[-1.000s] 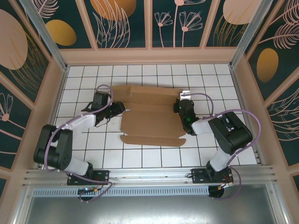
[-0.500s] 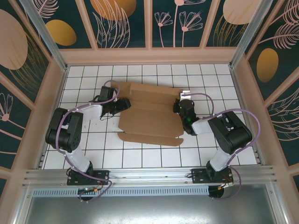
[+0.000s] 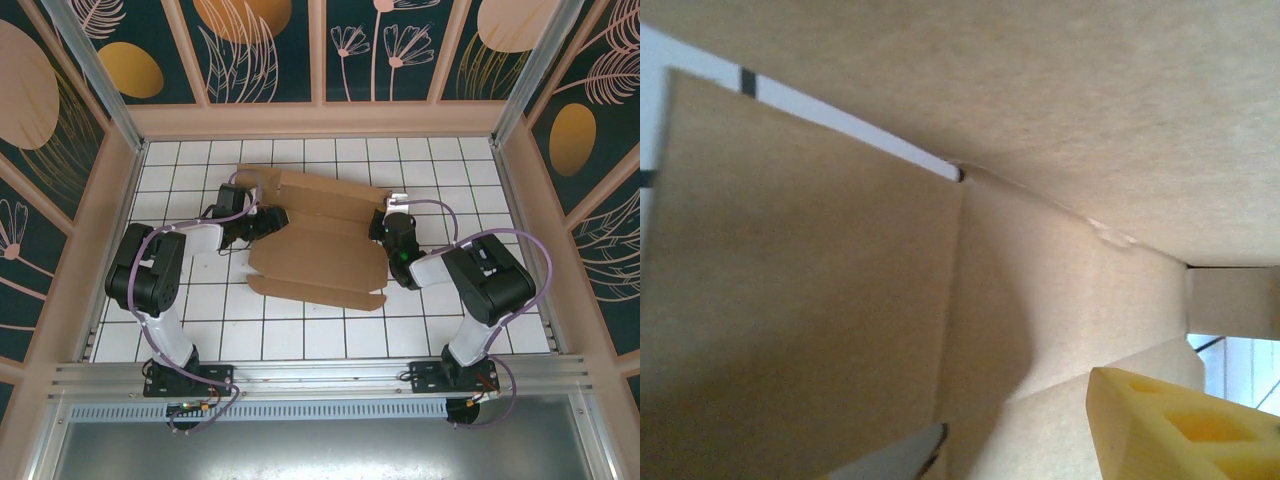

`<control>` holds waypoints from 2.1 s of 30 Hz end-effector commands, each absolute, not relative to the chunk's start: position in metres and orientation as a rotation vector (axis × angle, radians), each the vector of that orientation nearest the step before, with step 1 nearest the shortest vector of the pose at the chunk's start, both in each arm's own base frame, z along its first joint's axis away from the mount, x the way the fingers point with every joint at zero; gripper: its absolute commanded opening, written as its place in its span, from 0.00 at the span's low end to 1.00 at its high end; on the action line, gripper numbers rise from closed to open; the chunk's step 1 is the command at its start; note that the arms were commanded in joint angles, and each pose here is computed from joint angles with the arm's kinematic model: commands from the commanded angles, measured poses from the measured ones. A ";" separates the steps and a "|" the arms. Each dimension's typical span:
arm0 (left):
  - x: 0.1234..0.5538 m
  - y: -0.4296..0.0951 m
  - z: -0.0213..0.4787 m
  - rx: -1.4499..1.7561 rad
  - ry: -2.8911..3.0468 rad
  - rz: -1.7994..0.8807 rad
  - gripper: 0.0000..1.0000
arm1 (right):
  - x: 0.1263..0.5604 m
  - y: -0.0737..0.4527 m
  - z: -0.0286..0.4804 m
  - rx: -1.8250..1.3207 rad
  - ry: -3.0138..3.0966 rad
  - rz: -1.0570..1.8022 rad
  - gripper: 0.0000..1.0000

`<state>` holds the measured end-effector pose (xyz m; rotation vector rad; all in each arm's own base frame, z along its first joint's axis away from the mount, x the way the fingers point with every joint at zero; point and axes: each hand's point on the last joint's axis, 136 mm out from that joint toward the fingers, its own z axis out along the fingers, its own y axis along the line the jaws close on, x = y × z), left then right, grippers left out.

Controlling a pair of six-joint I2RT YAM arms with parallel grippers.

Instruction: Fold the paper box

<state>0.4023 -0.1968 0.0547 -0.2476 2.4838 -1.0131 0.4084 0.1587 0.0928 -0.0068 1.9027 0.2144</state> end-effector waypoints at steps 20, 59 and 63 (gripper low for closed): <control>0.419 -0.165 0.098 -0.253 2.309 -0.828 0.61 | 0.398 0.169 0.067 -0.097 2.001 0.227 0.01; 0.397 -0.205 0.086 -0.238 2.324 -1.120 0.60 | 0.395 0.175 0.068 -0.144 2.020 0.151 0.00; 0.387 -0.189 0.105 -0.287 2.286 -1.044 0.60 | 0.398 0.168 0.071 -0.133 2.018 0.140 0.00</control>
